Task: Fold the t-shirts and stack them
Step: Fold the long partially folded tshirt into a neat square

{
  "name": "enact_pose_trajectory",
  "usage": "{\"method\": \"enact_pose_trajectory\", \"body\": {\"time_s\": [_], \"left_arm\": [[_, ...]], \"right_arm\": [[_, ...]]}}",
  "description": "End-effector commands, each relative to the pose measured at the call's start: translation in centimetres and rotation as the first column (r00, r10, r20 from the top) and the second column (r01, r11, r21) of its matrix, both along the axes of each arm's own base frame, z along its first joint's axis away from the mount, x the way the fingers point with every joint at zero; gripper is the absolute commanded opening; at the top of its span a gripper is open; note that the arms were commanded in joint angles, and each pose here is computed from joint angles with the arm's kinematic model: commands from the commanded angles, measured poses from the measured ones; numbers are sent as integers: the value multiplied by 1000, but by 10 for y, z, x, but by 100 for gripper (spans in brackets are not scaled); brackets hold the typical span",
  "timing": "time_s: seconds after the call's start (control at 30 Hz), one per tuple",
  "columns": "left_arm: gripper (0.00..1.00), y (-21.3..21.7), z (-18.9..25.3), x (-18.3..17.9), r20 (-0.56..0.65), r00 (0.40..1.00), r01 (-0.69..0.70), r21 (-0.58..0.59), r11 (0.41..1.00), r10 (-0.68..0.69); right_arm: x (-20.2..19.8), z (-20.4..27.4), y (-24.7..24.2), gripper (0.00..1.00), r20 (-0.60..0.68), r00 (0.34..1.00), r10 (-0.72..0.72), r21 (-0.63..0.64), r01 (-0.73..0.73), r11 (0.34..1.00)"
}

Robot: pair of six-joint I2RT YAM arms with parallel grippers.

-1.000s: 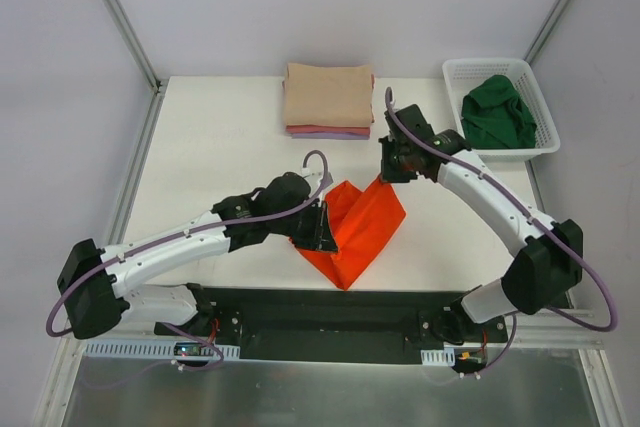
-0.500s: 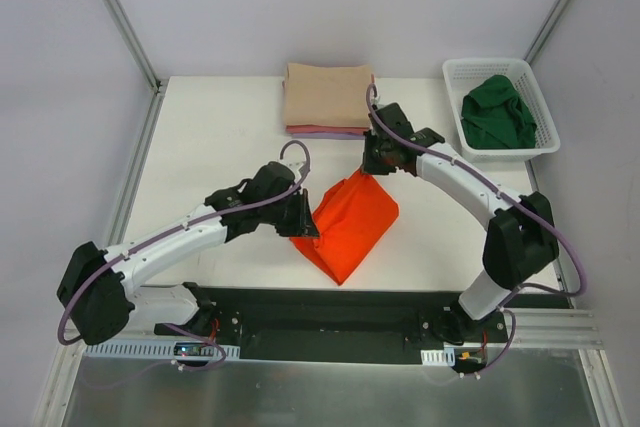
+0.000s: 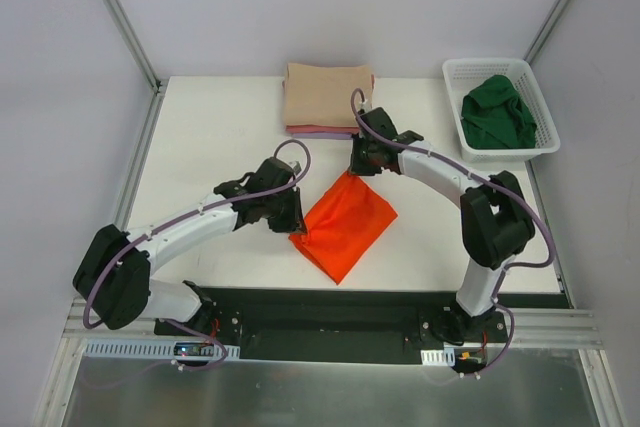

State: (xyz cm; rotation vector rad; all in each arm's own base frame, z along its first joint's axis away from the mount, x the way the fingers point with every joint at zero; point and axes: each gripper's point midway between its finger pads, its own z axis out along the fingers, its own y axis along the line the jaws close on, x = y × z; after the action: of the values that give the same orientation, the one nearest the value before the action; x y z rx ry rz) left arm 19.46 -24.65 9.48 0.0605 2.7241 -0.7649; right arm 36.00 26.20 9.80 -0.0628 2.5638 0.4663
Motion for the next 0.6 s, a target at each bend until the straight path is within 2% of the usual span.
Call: {"method": "enact_pose_trajectory", "body": {"time_s": [0.0,0.03,0.1,0.2,0.23,0.27,0.3,0.33,0.37,0.47,0.57], "left_arm": [[16,15,-11,6,4,1000,-11,72,997,11],[25,18,-13,8,2,1000,-20,84,996,20],[34,21,-14,8,0,1000,-26,94,995,27],[54,27,1,15,51,997,-58,103,993,53],[61,27,9,16,72,996,-65,90,994,58],[77,27,19,18,98,993,-68,73,995,61],[99,28,27,18,118,991,-76,59,995,68],[99,29,36,18,139,987,-90,42,995,83],[99,30,44,18,155,983,-100,25,995,95],[99,23,64,10,160,982,-92,-69,993,102],[99,1,76,2,148,988,-10,-168,986,35]], "right_arm": [[22,13,18,2,60,998,-3,53,0,999],[24,11,20,7,58,998,3,48,-5,999],[28,13,22,18,62,998,9,45,-12,999],[33,31,23,54,89,996,20,41,-24,999],[34,40,22,59,104,994,29,42,-33,999],[32,50,21,66,120,992,42,42,-47,998],[29,60,19,75,139,989,49,44,-55,998],[25,65,14,90,151,986,64,35,-70,997],[18,69,10,96,164,983,83,28,-89,996],[-9,64,0,96,135,984,119,65,-128,990],[-31,64,6,96,136,978,160,218,-187,958]]}}
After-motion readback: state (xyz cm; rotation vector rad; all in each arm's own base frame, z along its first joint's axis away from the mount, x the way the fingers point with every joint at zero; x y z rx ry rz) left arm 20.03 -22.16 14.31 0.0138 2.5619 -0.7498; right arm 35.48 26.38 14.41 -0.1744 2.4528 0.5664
